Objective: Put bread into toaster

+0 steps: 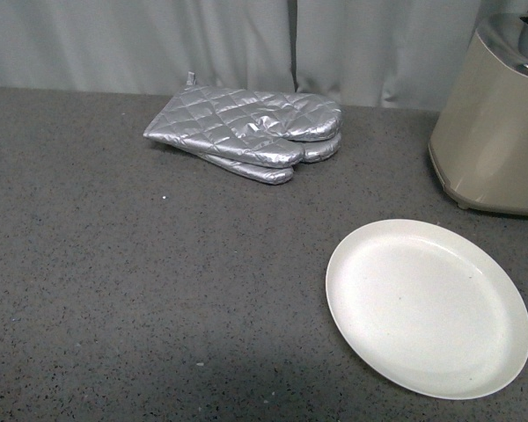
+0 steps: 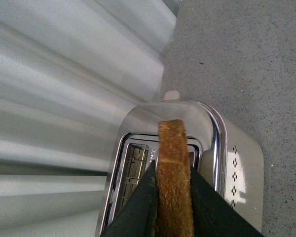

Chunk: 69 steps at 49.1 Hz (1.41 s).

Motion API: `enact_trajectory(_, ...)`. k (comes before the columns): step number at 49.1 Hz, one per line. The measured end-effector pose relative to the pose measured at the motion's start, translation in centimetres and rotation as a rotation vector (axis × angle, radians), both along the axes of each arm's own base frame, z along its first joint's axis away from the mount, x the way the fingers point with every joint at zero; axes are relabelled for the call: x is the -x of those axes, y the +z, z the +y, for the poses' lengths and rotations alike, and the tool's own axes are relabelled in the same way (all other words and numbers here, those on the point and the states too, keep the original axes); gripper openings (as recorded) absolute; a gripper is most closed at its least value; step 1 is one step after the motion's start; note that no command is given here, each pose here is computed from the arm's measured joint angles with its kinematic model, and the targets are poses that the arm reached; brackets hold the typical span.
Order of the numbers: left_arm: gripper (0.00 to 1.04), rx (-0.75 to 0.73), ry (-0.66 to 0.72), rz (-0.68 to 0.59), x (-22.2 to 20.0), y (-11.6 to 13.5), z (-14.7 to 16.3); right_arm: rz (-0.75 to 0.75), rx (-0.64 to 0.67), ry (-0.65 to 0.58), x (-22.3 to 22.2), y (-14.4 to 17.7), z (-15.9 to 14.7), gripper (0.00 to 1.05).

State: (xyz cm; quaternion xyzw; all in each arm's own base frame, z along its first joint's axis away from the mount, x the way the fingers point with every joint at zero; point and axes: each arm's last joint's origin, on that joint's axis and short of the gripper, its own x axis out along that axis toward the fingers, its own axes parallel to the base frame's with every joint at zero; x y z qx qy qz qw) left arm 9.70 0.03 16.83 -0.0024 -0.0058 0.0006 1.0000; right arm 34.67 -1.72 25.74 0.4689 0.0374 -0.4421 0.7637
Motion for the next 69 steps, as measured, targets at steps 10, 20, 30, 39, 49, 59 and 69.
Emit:
enact_trajectory(10,0.98,0.0,0.0,0.0,0.0,0.0,0.0,-0.018,-0.006,0.023,-0.3,0.7,0.3,0.52)
enact_trajectory(20,0.98,0.0,0.0,0.0,0.0,0.0,0.0,-0.017,0.011,0.07,0.0,2.2,1.1,0.89)
enact_trajectory(30,0.98,0.0,0.0,0.0,0.0,0.0,0.0,-0.088,0.193,0.332,7.0,3.9,5.1,0.95)
enact_trajectory(39,0.98,0.0,0.0,0.0,0.0,0.0,0.0,-0.199,0.641,0.902,17.9,-2.0,6.3,0.68)
enact_trajectory(49,0.98,0.0,0.001,-0.001,0.0,0.0,0.0,-0.034,0.924,1.024,24.4,-10.0,4.1,0.38)
enact_trajectory(59,0.98,0.0,0.0,0.0,0.0,0.0,0.0,-0.098,1.004,0.972,24.9,-9.2,2.0,0.0)
enact_trajectory(69,0.98,0.0,0.002,0.0,0.0,0.0,0.0,-0.088,1.014,0.965,24.9,-9.2,1.8,0.01)
